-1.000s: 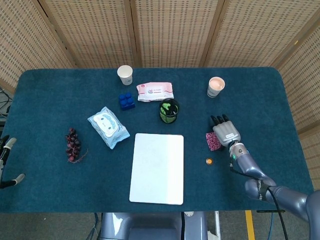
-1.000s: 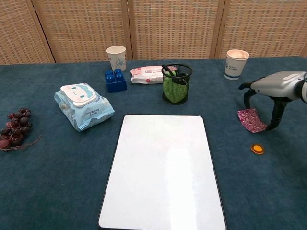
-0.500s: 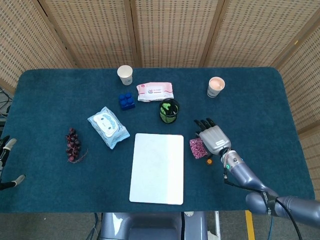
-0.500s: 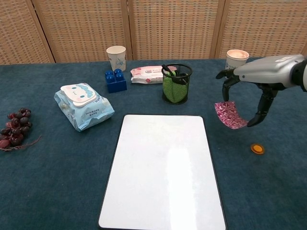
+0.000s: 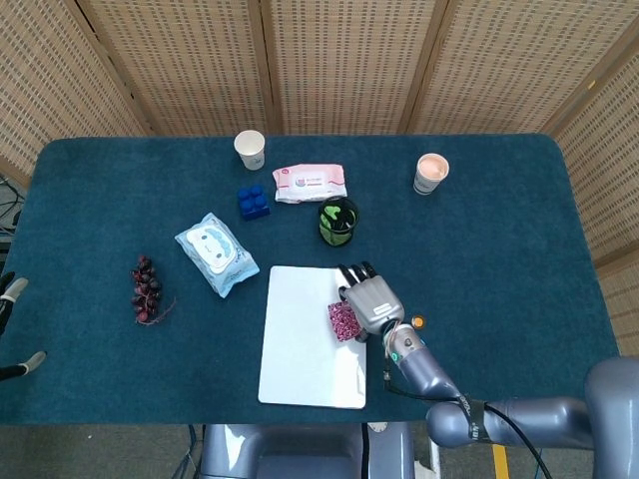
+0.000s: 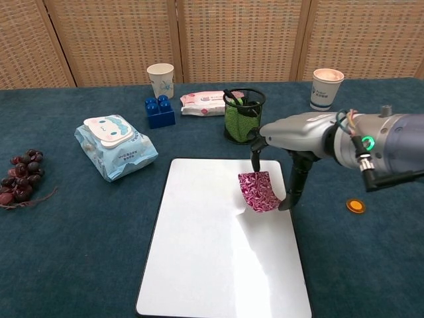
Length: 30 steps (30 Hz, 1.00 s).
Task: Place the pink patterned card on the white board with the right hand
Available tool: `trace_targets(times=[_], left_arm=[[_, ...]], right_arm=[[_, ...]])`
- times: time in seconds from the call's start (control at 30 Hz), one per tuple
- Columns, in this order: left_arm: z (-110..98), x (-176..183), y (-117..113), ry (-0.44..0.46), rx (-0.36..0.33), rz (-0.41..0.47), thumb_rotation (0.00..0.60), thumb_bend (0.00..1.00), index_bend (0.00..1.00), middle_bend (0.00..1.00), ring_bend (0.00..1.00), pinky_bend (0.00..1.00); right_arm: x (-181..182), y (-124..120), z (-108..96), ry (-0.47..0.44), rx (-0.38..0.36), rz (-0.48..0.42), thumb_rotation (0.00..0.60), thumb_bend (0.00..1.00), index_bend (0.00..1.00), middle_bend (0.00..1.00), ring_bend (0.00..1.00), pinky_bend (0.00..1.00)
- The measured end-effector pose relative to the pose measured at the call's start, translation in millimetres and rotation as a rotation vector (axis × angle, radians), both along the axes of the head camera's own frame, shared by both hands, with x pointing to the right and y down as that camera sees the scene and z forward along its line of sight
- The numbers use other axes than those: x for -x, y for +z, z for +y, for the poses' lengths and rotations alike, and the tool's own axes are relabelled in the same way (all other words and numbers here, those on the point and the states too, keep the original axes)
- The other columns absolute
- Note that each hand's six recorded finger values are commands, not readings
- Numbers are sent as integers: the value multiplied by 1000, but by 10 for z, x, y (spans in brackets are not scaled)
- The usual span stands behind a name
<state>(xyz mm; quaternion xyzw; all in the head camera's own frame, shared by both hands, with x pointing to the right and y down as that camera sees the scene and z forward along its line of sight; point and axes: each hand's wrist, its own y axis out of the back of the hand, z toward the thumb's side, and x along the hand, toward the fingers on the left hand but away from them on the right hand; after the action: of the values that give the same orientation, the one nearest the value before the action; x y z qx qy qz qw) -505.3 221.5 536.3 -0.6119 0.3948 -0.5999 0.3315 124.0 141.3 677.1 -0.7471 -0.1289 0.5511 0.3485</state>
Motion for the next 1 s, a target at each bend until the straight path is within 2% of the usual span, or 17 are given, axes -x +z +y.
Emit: trace_targets(times=[0.03, 0.1, 0.17, 0.23, 0.47, 0.67, 0.77, 0.9, 1.0], left_arm=[[-2, 3, 3, 0, 1, 0, 600, 0, 0, 0, 0, 0], [-7, 6, 6, -1, 2, -1, 600, 0, 0, 0, 0, 0], [-9, 11, 9, -2, 4, 0, 600, 0, 0, 0, 0, 0], [-15, 18, 7, -5, 2, 0, 600, 0, 0, 0, 0, 0], [-11, 9, 27, -1, 9, -3, 600, 0, 0, 0, 0, 0], [0, -13, 27, 5, 9, -5, 600, 0, 0, 0, 0, 0], [9, -30, 25, 11, 8, -6, 600, 0, 0, 0, 0, 0], [27, -52, 20, 19, 6, -10, 600, 0, 0, 0, 0, 0], [37, -71, 20, 25, 4, -11, 600, 0, 0, 0, 0, 0]], right_arm=[[24, 19, 9, 10, 5, 2, 600, 107, 385, 0, 0, 0], [62, 52, 10, 29, 10, 6, 600, 39, 191, 0, 0, 0], [79, 73, 5, 40, 12, 9, 600, 2, 41, 0, 0, 0], [83, 76, -9, 54, 10, 11, 600, 0, 1, 0, 0, 0], [39, -44, -64, 85, -1, 5, 600, 0, 0, 0, 0, 0], [-219, -183, -102, 96, -18, 22, 600, 0, 7, 0, 0, 0], [-376, -212, -97, 102, -27, 29, 600, 9, 93, 0, 0, 0], [-560, -197, -46, 98, -42, 27, 600, 134, 297, 0, 0, 0], [-696, -160, -24, 91, -71, 15, 600, 183, 334, 0, 0, 0]])
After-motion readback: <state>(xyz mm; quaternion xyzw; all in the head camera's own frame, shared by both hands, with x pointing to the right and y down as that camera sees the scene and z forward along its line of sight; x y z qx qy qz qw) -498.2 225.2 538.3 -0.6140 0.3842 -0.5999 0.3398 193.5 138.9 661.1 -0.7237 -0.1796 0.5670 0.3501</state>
